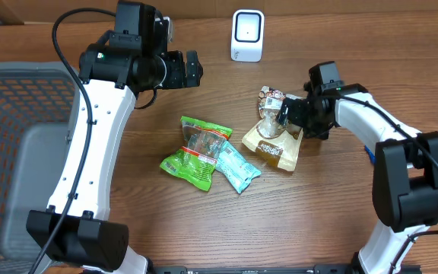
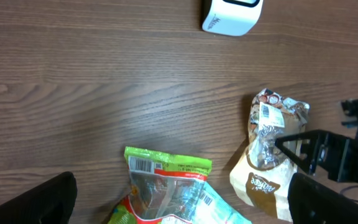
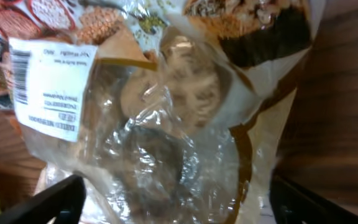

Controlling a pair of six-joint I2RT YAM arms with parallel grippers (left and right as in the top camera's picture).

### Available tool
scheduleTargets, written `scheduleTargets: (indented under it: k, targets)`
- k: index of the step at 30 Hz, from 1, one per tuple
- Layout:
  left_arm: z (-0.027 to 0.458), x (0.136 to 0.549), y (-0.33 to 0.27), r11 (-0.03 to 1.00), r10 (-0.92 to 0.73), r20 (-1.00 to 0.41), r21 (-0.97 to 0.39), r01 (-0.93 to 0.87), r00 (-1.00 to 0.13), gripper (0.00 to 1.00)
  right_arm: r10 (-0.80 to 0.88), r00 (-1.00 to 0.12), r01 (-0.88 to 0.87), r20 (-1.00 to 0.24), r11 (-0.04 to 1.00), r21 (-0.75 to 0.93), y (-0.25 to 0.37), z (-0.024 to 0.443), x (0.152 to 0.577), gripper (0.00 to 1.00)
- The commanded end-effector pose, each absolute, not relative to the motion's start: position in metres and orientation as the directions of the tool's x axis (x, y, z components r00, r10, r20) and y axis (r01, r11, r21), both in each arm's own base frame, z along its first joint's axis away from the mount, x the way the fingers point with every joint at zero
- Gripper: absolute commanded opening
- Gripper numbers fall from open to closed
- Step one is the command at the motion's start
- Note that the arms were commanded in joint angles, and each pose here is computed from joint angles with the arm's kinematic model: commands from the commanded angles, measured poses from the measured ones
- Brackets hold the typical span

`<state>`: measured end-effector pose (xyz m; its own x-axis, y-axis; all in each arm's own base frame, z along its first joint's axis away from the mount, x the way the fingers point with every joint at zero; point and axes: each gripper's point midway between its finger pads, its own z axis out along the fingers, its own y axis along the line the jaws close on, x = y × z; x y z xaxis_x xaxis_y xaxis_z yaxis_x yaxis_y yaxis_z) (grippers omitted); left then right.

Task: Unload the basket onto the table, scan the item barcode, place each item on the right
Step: 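Lift the mushroom bag with the right gripper and raise it upright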

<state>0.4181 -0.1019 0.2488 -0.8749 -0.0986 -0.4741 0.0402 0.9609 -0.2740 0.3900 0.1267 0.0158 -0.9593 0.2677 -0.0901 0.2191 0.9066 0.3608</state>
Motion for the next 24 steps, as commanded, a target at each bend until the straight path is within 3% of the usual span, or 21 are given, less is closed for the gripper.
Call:
scheduleTargets:
  k: [1, 5, 12, 20, 24]
  targets:
    - [0.256, 0.42, -0.102, 0.964, -0.074, -0.499, -0.258, 0.067, -0.863, 1.0, 0.294, -0.956, 0.272, -0.006, 0.89, 0.365, 0.128, -0.002, 0.378, 0.87]
    - [0.256, 0.42, -0.102, 0.964, -0.074, -0.499, -0.258, 0.067, -0.863, 1.0, 0.29, -0.957, 0.269, 0.001, 0.888, 0.373, 0.131, -0.002, 0.377, 0.77]
    - [0.256, 0.42, -0.102, 0.964, -0.074, -0.499, -0.258, 0.067, -0.863, 0.99, 0.367, -0.93, 0.35, 0.021, 0.866, 0.358, 0.13, -0.01, 0.38, 0.75]
    - [0.256, 0.42, -0.102, 0.964, -0.074, -0.499, -0.258, 0.067, -0.863, 0.99, 0.376, -0.924, 0.38, 0.07, 0.883, 0.276, 0.135, -0.046, 0.368, 0.65]
    - [0.256, 0.42, -0.102, 0.964, -0.074, -0.499, -0.258, 0.067, -0.863, 1.0, 0.373, -0.927, 0.367, 0.038, 0.882, 0.295, 0.142, -0.046, 0.376, 0.5]
